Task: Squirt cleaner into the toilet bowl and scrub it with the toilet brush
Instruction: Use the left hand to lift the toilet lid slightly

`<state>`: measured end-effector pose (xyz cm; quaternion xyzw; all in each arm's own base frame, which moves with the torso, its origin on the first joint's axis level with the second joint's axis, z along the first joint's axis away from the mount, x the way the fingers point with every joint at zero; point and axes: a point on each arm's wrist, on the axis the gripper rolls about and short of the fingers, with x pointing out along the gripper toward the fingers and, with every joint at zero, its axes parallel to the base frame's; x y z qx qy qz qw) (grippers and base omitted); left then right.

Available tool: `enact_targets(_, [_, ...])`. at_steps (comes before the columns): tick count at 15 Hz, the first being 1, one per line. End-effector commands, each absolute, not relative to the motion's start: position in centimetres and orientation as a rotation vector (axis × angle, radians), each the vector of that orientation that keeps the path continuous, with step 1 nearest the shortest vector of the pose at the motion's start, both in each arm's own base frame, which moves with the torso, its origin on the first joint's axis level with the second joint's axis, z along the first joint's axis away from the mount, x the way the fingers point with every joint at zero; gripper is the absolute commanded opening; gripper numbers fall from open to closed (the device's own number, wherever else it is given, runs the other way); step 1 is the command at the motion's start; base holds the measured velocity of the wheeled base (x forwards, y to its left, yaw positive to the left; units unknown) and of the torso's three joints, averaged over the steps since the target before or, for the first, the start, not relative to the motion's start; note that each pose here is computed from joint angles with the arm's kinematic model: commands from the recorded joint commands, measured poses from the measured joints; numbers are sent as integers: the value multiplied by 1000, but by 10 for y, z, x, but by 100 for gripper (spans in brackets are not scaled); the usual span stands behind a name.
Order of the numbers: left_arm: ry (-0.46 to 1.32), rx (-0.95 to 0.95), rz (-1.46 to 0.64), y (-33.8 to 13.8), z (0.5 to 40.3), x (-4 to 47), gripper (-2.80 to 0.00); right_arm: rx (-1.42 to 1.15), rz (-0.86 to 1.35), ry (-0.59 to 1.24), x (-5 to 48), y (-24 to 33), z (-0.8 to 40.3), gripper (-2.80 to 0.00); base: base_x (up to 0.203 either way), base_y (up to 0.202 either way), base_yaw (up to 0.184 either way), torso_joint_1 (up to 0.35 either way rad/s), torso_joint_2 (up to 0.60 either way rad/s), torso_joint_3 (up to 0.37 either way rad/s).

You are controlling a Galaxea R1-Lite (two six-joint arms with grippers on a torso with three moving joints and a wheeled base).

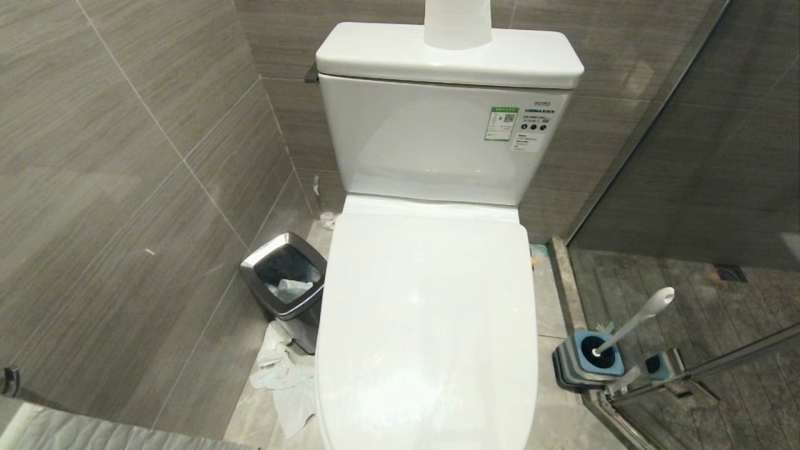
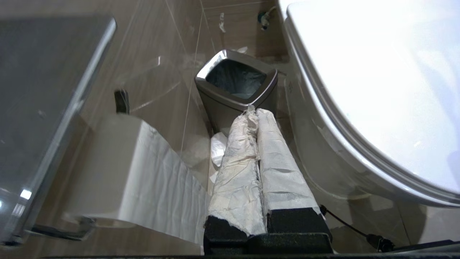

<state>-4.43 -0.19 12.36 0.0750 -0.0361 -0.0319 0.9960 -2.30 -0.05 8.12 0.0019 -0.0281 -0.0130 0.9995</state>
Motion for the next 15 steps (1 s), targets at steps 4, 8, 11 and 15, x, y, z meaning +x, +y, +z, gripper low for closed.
enact_targets(4, [-39, 176, -84, -2, 177, -38, -280, 3, -26, -32, -21, -1, 74, -280, 0, 0, 0, 0, 0, 0])
enact_targets(8, [1, 181, -91, -2, 234, -11, -280, 3, -26, -32, -21, -1, 74, -280, 0, 0, 0, 0, 0, 0])
enact_targets(11, [41, 180, -100, -2, 264, 17, -280, 3, -26, -31, -21, -1, 74, -280, 0, 0, 0, 0, 0, 0])
enact_targets(15, [94, 175, -127, -2, 290, 55, -280, 3, -26, -32, -21, -1, 74, -280, 0, 0, 0, 0, 0, 0])
